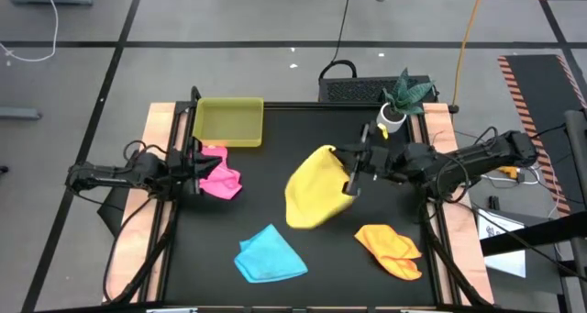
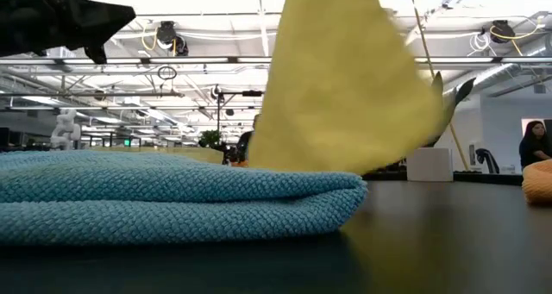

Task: Fold microfiber towels
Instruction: Fold the yellow microfiber cloth

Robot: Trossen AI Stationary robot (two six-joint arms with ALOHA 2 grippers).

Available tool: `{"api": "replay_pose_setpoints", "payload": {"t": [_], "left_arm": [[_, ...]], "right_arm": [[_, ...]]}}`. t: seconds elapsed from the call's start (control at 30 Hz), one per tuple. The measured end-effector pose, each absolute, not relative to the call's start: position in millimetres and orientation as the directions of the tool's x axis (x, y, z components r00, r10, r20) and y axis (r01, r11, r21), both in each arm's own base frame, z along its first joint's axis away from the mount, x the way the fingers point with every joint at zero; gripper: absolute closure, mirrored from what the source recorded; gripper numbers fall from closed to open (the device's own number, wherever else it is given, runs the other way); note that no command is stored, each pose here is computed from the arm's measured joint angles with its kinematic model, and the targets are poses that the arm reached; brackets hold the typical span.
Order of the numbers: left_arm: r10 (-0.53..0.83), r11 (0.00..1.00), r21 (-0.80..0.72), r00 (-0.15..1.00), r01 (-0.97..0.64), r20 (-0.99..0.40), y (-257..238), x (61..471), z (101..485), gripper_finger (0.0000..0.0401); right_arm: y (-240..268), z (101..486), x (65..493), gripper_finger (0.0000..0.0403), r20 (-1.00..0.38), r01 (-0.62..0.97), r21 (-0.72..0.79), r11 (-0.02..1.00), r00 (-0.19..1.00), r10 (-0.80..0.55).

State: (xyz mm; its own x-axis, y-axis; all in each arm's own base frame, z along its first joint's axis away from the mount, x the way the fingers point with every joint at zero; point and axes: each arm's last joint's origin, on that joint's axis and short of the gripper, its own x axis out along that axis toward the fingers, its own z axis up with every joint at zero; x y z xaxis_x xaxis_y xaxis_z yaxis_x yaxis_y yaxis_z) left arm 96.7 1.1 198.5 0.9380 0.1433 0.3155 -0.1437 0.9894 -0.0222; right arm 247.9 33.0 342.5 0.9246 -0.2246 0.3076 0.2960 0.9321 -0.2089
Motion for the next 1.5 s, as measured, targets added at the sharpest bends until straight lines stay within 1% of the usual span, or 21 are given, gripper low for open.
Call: {"api": "replay_pose_setpoints", "payload": {"t": [0.1,0.27,0.37,0.47,0.5,0.57,0.67,0.73,0.77,0.8,0.87,0.9,0.97,1.0,1.03,1.1,1.13,1.2,1.3,1.4,1.5], "left_arm": [[0.143,0.99,-0.04,0.945,-0.137,0.293,1,99,197,0.037],[0.128,0.991,0.014,0.962,-0.135,0.242,-1,108,193,0.037],[0.106,0.993,0.026,0.964,-0.115,0.242,-4,115,193,0.037],[0.082,0.994,0.058,0.969,-0.098,0.233,-8,124,194,0.037],[0.074,0.994,0.065,0.971,-0.091,0.227,-9,128,196,0.037],[0.081,0.994,0.061,0.977,-0.094,0.199,-12,136,201,0.0371],[0.144,0.989,-0.006,0.977,-0.145,0.156,-13,150,211,0.0371],[0.166,0.986,-0.028,0.978,-0.163,0.126,-15,159,215,0.0371],[0.163,0.987,-0.028,0.98,-0.161,0.116,-16,164,217,0.0371],[0.162,0.987,-0.025,0.981,-0.161,0.105,-17,168,218,0.0371],[0.162,0.987,-0.007,0.984,-0.162,0.078,-18,176,218,0.0371],[0.162,0.987,-0.002,0.985,-0.163,0.064,-19,179,217,0.0371],[0.176,0.984,0.009,0.984,-0.176,0.035,-19,184,213,0.0371],[0.191,0.981,0.014,0.981,-0.191,0.021,-19,185,211,0.0371],[0.207,0.978,0.019,0.978,-0.208,0.007,-18,187,208,0.0371],[0.226,0.974,0.021,0.974,-0.226,-0.019,-18,189,204,0.0371],[0.228,0.974,0.013,0.973,-0.228,-0.027,-18,190,202,0.0371],[0.212,0.977,0.003,0.977,-0.212,-0.032,-19,192,200,0.0371],[0.166,0.985,0.046,0.985,-0.164,-0.042,-21,195,197,0.0371],[0.084,0.99,0.112,0.996,-0.081,-0.025,-27,202,193,0.0371],[0.028,0.971,0.239,0.999,-0.024,-0.015,-38,210,184,0.0371]], "right_arm": [[29,340,251,0.0403,0.302,0.306,-0.199,0.931,0.923,-0.239],[24,338,253,0.0403,0.293,0.319,-0.189,0.929,0.921,-0.257],[24,338,254,0.0403,0.291,0.323,-0.19,0.927,0.921,-0.261],[25,342,252,0.0403,0.336,0.317,-0.164,0.934,0.908,-0.249],[28,345,251,0.0403,0.37,0.28,-0.142,0.949,0.905,-0.212],[35,353,247,0.0403,0.46,0.131,-0.085,0.988,0.884,-0.078],[42,368,238,0.0403,0.615,-0.14,-0.03,0.99,0.778,0.129],[43,375,232,0.0403,0.68,-0.199,-0.017,0.98,0.716,0.158],[43,376,230,0.0403,0.692,-0.18,-0.013,0.984,0.709,0.139],[42,375,231,0.0403,0.687,-0.114,0.005,0.993,0.723,0.079],[37,371,235,0.0403,0.627,0.126,0.055,0.991,0.767,-0.132],[32,368,237,0.0403,0.577,0.263,0.056,0.963,0.779,-0.246],[17,357,245,0.0403,0.442,0.525,0.018,0.851,0.759,-0.478],[9,350,247,0.0403,0.367,0.623,-0.024,0.782,0.733,-0.573],[2,343,250,0.0403,0.289,0.694,-0.079,0.716,0.703,-0.65],[-13,328,252,0.0403,0.155,0.772,-0.171,0.612,0.635,-0.757],[-19,320,253,0.0403,0.095,0.785,-0.202,0.585,0.611,-0.786],[-29,304,253,0.0403,-0.018,0.782,-0.237,0.576,0.589,-0.808],[-37,286,253,0.0403,-0.148,0.753,-0.221,0.62,0.603,-0.784],[-40,277,253,0.0403,-0.222,0.715,-0.209,0.668,0.63,-0.744],[-37,276,255,0.0403,-0.241,0.677,-0.185,0.713,0.672,-0.701]]}}
